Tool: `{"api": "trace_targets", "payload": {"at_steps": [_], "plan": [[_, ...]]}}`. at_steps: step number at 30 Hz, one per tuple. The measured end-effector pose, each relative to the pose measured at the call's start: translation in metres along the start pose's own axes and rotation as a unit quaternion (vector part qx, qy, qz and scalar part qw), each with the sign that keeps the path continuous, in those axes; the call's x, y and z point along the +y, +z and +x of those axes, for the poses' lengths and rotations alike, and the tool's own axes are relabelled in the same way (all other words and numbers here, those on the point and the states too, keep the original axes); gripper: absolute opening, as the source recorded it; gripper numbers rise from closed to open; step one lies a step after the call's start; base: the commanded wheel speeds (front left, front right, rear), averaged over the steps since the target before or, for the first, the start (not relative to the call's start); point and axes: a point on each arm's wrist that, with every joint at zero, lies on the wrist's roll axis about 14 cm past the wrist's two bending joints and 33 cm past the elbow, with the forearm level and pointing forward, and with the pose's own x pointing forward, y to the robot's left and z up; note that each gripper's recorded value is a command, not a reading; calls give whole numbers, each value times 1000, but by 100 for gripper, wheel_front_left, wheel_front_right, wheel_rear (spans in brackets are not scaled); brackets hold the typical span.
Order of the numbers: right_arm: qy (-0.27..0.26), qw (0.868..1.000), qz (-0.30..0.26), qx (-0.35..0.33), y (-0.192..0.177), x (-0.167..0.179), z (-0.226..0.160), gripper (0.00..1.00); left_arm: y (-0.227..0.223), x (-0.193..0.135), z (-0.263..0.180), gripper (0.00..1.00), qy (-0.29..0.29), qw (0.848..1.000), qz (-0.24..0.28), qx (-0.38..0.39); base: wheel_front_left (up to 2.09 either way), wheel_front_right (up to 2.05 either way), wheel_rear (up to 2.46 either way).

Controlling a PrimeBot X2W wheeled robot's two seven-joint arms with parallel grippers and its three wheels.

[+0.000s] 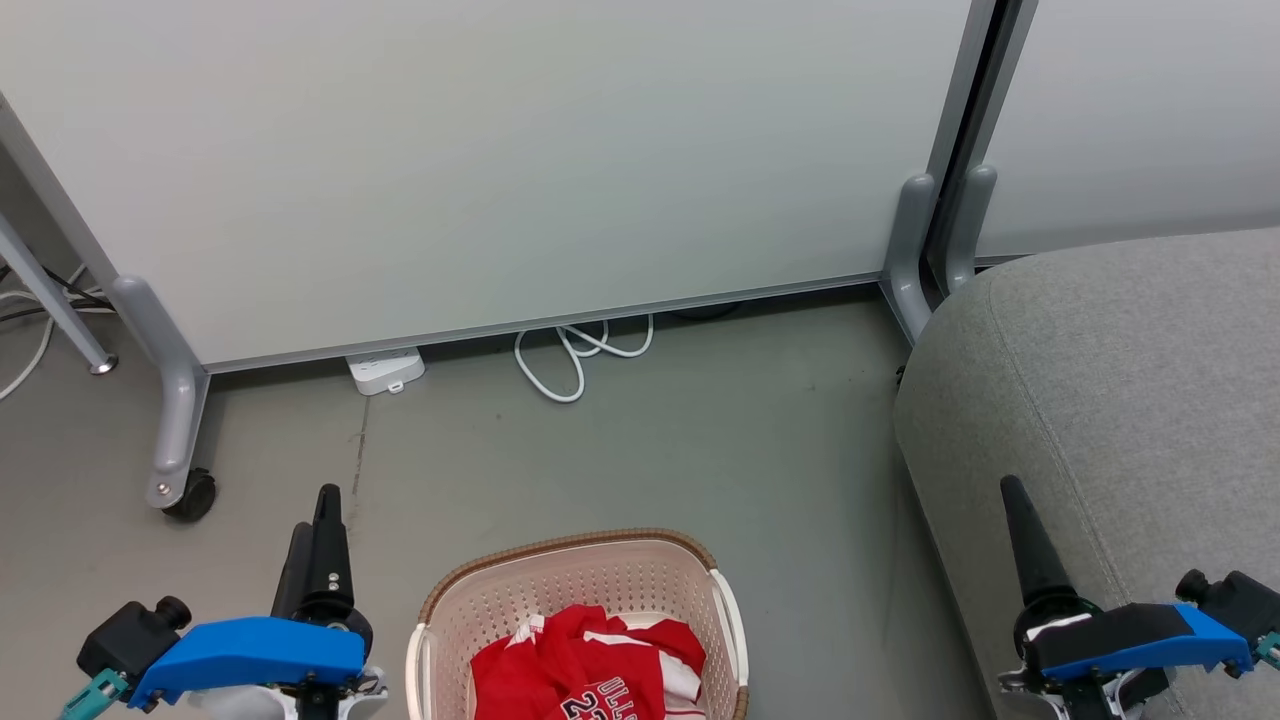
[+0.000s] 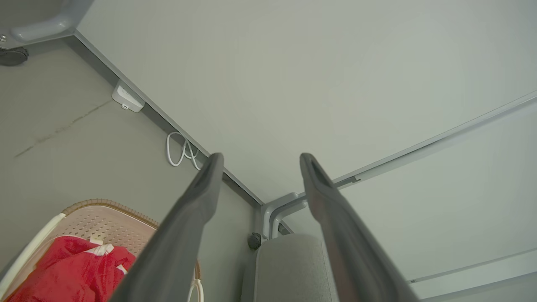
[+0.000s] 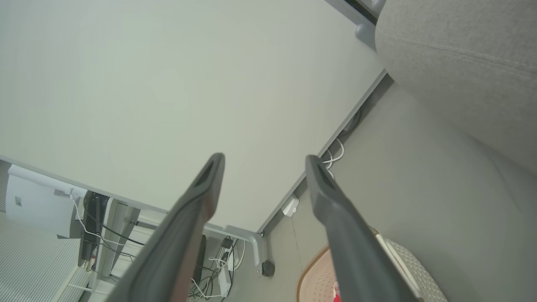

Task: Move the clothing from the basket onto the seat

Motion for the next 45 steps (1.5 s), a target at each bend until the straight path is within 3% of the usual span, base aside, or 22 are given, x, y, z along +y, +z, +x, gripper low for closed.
{"api": "trace_targets", "payload": {"at_steps": [22, 45], "plan": [[25, 984, -175, 8, -7, 13, 4, 100, -7, -3, -3, 100, -9, 983, 183, -2, 0, 0, 0], [52, 952, -300, 4, -11, 25, 6, 100, -13, -5, -6, 100, -22, 954, 300, -7, 0, 0, 0]]}}
